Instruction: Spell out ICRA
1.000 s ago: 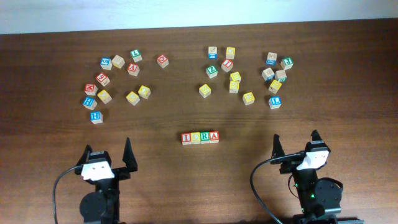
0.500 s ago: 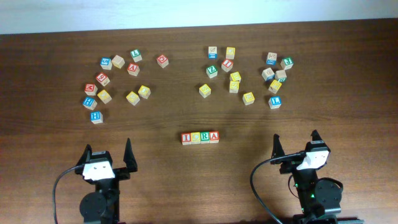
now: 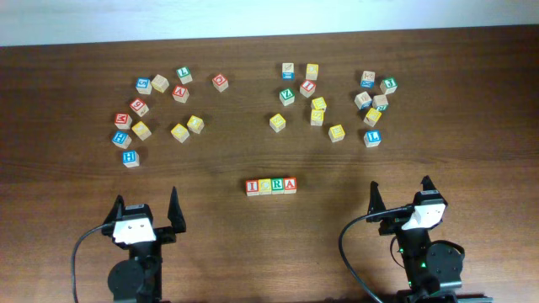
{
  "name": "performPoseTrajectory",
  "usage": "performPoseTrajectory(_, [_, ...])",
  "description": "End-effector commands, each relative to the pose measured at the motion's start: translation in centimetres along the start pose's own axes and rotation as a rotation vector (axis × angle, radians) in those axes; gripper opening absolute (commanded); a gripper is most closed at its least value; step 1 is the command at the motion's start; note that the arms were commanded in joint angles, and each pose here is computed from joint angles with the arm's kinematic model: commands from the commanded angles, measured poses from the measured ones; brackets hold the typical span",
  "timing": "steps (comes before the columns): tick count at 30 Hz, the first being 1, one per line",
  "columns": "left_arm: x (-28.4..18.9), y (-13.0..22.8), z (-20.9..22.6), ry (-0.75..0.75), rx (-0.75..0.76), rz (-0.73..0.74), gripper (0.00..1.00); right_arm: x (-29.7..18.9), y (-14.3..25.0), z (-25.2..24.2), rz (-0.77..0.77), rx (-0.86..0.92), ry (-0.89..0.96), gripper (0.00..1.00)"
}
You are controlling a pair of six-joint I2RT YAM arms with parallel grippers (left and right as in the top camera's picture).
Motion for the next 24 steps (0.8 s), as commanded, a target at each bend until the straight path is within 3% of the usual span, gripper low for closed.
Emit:
performPoseTrajectory(1, [-0.02,0.12,-0.09,0.012,0.016,0.005,0.99,-0.01,0.19,-0.12,0.004,0.005,0.012,0.98])
performPoseTrajectory(21, [-0.02,0.11,-0.09,0.011,0.016,0.005,0.99,-0.02,0.25,-0.31,0.009,0.004,0.033,0.98])
performPoseTrajectory(24, [-0.02,0.11,-0.09,0.011,0.016,0.005,0.99,-0.02,0.25,-0.22,0.009,-0.079,0.022,0.98])
Point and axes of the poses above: each gripper's point midway between its finger pads, its own x axis out along the fingers, its own z axis along the line the jaws close on, y = z × x, the point moved 9 cm from there along -x, back along the fingers, and after that the axes turned 11 degrees about -x, right-handed, at the moved point
